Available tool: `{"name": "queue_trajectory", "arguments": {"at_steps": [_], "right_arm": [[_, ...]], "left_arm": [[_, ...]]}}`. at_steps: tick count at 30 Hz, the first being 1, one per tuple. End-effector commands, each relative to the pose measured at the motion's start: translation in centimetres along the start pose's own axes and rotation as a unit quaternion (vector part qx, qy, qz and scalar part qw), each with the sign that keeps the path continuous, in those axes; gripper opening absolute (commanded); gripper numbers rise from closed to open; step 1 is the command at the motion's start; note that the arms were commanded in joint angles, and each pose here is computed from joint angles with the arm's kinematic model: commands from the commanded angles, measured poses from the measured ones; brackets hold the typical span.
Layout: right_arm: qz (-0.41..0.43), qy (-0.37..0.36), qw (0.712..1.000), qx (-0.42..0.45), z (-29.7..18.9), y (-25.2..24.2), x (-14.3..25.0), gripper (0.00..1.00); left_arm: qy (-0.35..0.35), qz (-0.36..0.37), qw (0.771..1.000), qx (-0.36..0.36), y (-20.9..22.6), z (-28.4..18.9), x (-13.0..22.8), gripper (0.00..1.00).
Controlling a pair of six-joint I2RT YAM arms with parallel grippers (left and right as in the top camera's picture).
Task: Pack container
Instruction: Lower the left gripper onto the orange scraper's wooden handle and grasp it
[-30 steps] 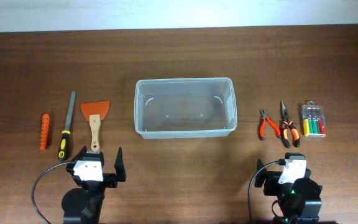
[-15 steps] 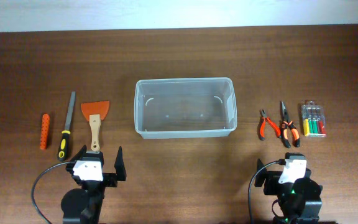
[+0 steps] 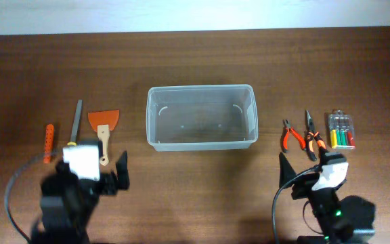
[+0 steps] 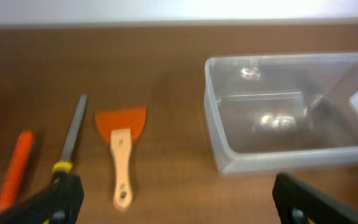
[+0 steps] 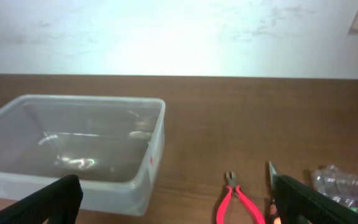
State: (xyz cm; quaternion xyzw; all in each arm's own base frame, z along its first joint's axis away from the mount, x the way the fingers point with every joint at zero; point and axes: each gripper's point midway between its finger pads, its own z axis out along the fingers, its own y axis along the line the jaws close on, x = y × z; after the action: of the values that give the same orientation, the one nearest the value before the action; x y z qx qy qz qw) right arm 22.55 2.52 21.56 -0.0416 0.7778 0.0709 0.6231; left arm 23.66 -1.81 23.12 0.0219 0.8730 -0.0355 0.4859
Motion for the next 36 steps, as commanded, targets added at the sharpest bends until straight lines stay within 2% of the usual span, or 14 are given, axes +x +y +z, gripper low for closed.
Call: {"name": "queue_trajectory", "arguments": {"at_steps": [1, 6, 8, 12, 15, 19, 21, 29, 32, 36], "right_arm": [[-0.011, 0.02, 1.0, -0.007, -0.1, 0.3, -3.6, 0.98], [0.013, 0.126, 0.992, -0.004, 1.7, -0.2, -5.9, 0.99], [0.023, 0.157, 0.987, -0.02, 2.9, 0.1, -6.7, 0.99], [0.055, 0.209, 0.971, -0.106, 4.8, 2.6, -7.1, 0.98], [0.083, 0.271, 0.951, -0.124, 5.5, 3.1, -4.9, 0.99], [0.139, 0.329, 0.933, -0.052, 7.0, 0.6, -2.0, 0.99], [0.162, 0.344, 0.925, -0.019, 7.8, -1.0, -1.0, 0.99], [0.237, 0.384, 0.891, 0.045, 9.5, -5.5, 2.5, 0.98], [0.252, 0.412, 0.874, 0.054, 9.9, -6.2, 4.4, 0.99], [0.271, 0.469, 0.838, 0.057, 9.3, -5.9, 7.3, 0.99]], "left_arm": [[0.087, 0.012, 0.996, -0.014, 0.9, 1.8, -2.2, 0.99], [0.216, -0.004, 0.976, -0.002, 1.3, 5.6, -4.5, 0.99], [0.244, -0.005, 0.97, -0.007, 1.6, 7.1, -4.8, 0.99], [0.276, -0.012, 0.961, 0.003, 1.6, 10.9, -4.5, 0.99], [0.297, -0.007, 0.955, -0.021, 2.7, 13.1, -3.4, 0.99], [0.364, 0.005, 0.928, -0.08, 5.4, 14.6, 0.0, 1.0], [0.398, -0.014, 0.913, -0.087, 6.1, 15.1, 1.9, 1.0], [0.463, -0.05, 0.879, -0.103, 8.1, 17.0, 6.2, 1.0], [0.48, -0.066, 0.867, -0.115, 9.2, 17.6, 7.7, 0.99], [0.499, -0.088, 0.854, -0.117, 10.5, 18.5, 9.6, 1.0]]}}
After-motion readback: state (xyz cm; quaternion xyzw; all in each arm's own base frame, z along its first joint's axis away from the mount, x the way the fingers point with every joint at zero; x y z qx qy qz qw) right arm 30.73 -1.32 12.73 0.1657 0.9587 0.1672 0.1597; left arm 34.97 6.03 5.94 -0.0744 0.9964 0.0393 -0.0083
